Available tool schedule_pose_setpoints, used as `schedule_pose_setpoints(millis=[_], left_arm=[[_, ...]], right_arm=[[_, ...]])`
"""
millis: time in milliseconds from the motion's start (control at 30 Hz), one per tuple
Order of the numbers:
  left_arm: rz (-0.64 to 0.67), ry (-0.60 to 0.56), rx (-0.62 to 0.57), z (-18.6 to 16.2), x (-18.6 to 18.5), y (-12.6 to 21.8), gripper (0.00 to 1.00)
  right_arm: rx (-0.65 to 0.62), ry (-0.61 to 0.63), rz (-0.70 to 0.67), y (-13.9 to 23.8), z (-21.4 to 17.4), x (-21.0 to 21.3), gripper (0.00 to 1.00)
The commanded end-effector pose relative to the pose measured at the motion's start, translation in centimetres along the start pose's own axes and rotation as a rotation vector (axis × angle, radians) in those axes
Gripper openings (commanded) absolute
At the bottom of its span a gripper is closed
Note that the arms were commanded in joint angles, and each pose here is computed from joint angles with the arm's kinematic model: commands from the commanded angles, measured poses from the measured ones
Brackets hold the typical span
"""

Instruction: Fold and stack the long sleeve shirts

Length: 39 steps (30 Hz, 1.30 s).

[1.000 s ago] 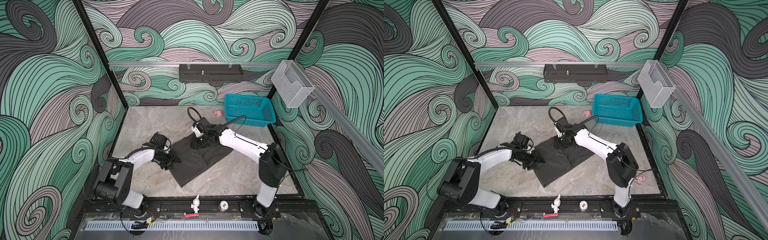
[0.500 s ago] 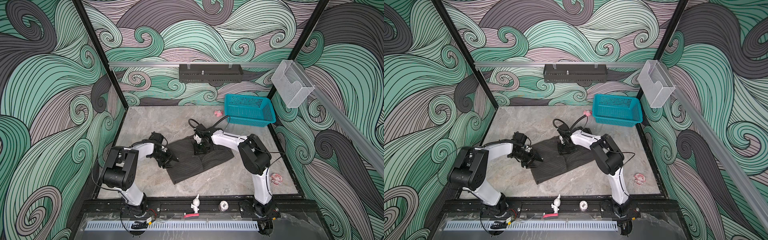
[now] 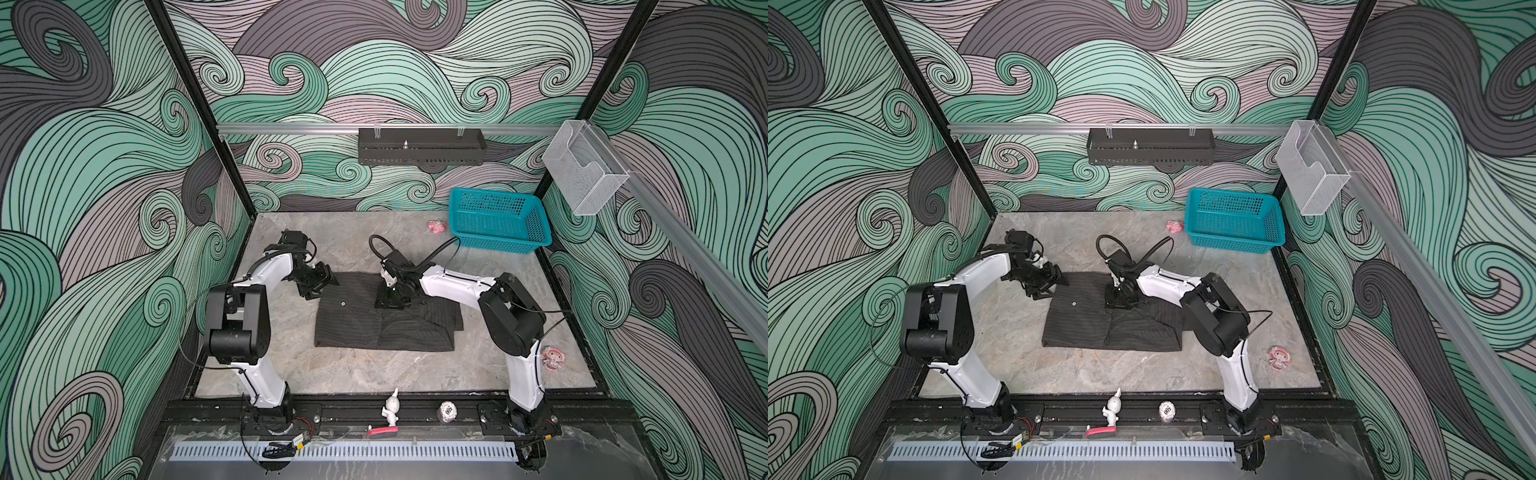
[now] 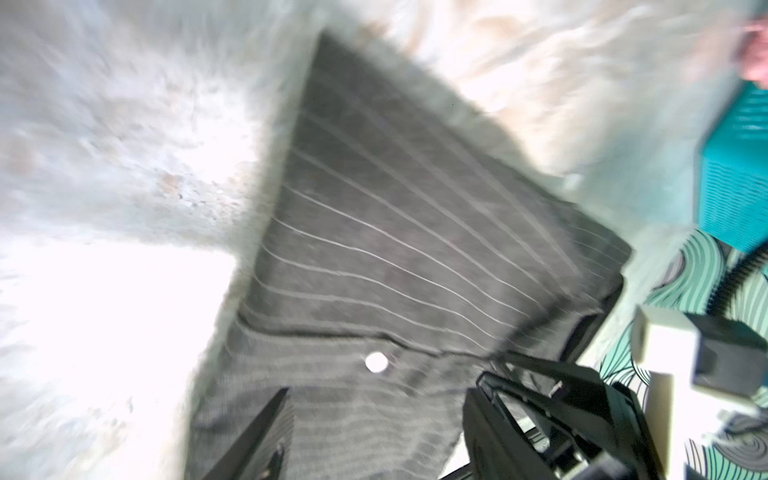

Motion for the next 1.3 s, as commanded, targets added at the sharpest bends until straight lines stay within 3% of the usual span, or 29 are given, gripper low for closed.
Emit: schedule_pose_setpoints(millis=[0,300,567,833,1267], left_arm=[[0.053,-0.077,-0.036,-1.5,0.3,3.7,0.70],[0.099,-0.007,-0.022,-3.1,4.1,2.9,0.72],[0.063,0.018,0.047,-4.2,5.8,0.0,0.71],[0.022,-0.088,0.017,-4.6,6.5,-1.4,0.70],[-0.014,-0.137,0.024,-2.0,3.7,-5.5,0.61]], right_arm=[[-0.082,0.018,-0.066,3.9,0.1,-0.6,0.41],[0.027,-0.202,-0.241,3.2,-4.0,-10.2,0.40],[0.095,-0.309,-0.257,4.1,-5.3,-15.0,0.39],[0.074,-0.350,-0.255,6.2,-5.1,-17.0,0.39],[0.020,-0.296,-0.192,8.8,-4.1,-15.1,0.39]])
Point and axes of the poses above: each gripper's point midway between its finger pads, its own y axis back along the fingers, its own x axis along the line the jaws close on, z = x × y, the point moved 8 cm from there along y, back along the fingers, and after that the axes turned 2 degrees about y, right-handed, at the moved point
